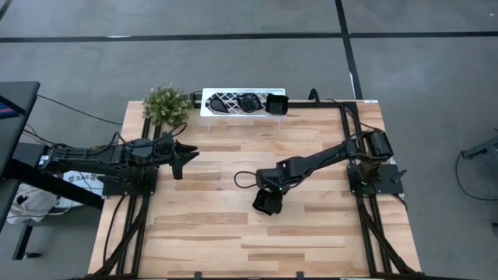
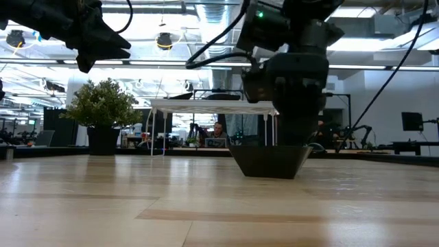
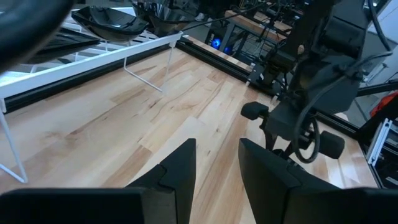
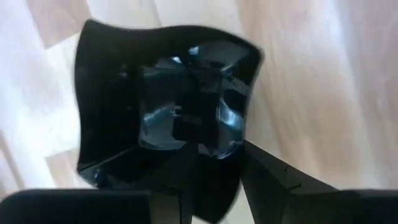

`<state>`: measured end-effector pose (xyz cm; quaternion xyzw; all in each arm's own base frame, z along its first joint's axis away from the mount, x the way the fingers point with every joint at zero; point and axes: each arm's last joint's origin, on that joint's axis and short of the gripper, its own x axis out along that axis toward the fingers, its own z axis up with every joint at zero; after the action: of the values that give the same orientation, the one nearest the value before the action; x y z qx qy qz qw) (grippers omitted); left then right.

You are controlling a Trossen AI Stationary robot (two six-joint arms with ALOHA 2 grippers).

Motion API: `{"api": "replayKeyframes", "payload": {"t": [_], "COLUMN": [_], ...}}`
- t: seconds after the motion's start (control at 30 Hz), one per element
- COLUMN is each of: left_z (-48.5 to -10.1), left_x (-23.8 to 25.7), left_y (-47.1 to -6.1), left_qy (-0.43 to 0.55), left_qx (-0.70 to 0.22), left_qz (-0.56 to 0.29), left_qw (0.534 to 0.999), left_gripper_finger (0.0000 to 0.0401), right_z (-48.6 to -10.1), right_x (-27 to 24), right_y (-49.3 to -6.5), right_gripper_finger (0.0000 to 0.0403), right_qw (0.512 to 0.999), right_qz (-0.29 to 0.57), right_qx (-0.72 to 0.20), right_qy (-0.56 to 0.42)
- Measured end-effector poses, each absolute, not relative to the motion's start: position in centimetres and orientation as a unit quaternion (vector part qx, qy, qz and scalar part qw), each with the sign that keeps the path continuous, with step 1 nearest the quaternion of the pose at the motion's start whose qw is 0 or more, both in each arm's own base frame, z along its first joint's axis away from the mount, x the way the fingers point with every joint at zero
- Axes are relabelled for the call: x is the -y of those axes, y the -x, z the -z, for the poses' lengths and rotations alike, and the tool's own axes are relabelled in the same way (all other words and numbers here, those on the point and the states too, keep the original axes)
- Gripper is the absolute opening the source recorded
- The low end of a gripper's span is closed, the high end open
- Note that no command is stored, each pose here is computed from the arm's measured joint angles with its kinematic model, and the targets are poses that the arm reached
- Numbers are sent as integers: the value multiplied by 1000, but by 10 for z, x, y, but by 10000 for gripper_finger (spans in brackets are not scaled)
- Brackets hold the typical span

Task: Pick & Place Mini shaped plates
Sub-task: Stack the black distorted square plate on top of the black distorted square plate on the shelf

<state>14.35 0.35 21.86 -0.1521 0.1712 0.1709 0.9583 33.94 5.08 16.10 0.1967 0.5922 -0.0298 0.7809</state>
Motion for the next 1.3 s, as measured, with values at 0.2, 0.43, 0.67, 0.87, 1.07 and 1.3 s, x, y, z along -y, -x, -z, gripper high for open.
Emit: {"api": "replayKeyframes", "payload": {"t": [0.2, 0.43, 0.67, 0.87, 1.07, 1.3], "left_z": [-219, -219, -219, -219, -219, -219], "left_x": [-3, -3, -3, -3, -3, -3], "left_y": [-144, -144, -144, -144, -144, -144], "left_qy": [153, 153, 153, 153, 153, 152], "left_qx": [-169, -168, -168, -168, -168, -168], "left_qz": [-170, -170, -170, -170, -170, -170], "left_qw": [959, 959, 959, 959, 959, 959], "left_gripper_finger": [121, 121, 121, 121, 121, 121], "right_z": [-161, -161, -162, -166, -199, -278], "right_x": [-48, -47, -45, -43, -27, 6], "right_y": [-340, -338, -339, -340, -352, -364], "right_gripper_finger": [108, 86, 19, 10, 4, 2], "right_qw": [782, 778, 778, 777, 775, 785], "right_qz": [37, 40, 41, 43, 45, 54], "right_qx": [-590, -596, -594, -595, -599, -585], "right_qy": [-196, -195, -200, -202, -197, -195]}}
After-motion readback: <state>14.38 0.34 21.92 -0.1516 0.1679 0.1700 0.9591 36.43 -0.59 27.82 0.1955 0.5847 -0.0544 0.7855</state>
